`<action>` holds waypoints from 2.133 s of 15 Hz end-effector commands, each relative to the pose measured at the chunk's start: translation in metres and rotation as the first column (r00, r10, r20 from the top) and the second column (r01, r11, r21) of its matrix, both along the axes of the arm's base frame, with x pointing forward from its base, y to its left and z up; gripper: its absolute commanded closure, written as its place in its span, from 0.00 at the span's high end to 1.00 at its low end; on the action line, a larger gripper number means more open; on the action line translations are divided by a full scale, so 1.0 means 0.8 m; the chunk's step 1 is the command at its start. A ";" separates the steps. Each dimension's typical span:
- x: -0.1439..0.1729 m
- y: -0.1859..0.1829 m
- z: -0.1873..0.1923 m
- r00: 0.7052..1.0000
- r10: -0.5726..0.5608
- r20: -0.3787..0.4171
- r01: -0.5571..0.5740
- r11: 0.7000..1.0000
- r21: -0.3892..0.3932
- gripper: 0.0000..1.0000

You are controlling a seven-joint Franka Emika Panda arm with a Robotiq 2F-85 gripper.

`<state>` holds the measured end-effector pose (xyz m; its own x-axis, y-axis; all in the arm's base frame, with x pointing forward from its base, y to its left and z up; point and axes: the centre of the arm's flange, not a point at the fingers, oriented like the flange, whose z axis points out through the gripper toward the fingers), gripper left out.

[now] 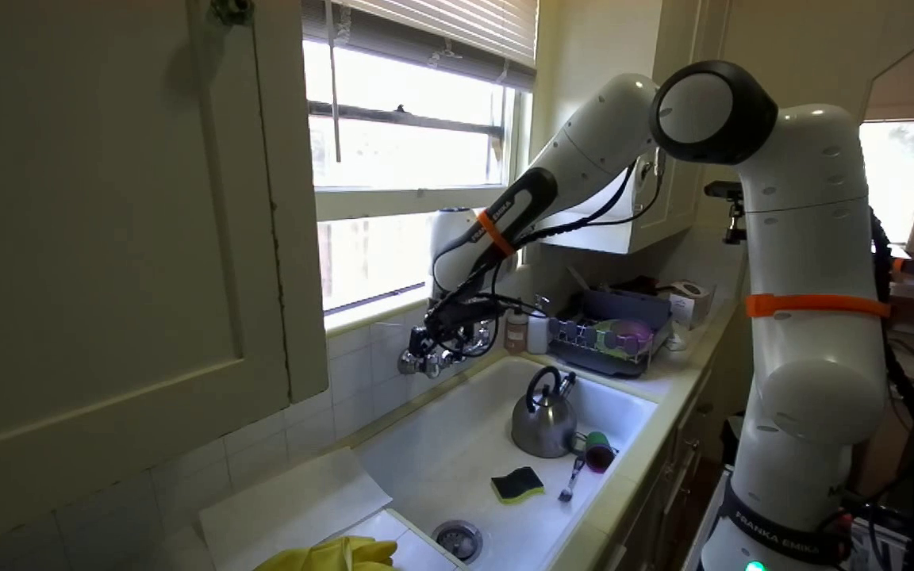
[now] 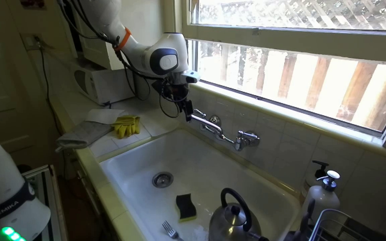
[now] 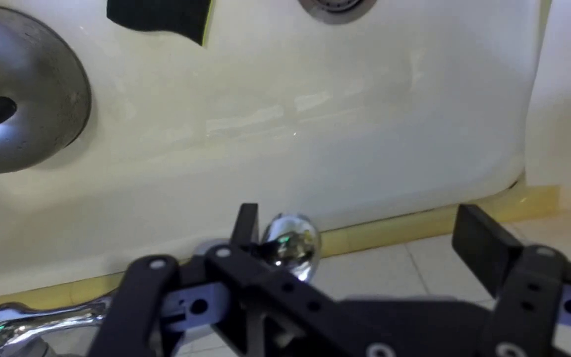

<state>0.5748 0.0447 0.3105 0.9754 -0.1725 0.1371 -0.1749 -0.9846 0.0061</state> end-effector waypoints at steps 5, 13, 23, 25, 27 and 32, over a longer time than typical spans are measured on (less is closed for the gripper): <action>-0.092 -0.019 0.009 0.988 0.137 -0.073 -0.138 0.990 -0.002 1.00; -0.163 -0.142 -0.050 0.988 -0.034 -0.151 0.025 0.998 -0.065 1.00; -0.155 -0.153 -0.052 0.983 -0.072 -0.168 0.065 0.997 -0.051 1.00; -0.155 -0.153 -0.052 0.983 -0.073 -0.168 0.065 0.997 -0.051 1.00; -0.145 -0.152 -0.078 0.987 0.002 -0.158 -0.014 0.997 -0.075 1.00; -0.133 -0.163 -0.159 0.959 0.273 -0.080 -0.280 0.955 -0.096 1.00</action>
<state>0.4623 -0.0746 0.2341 0.9984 -0.0279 0.0499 -0.0333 -0.9932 0.1113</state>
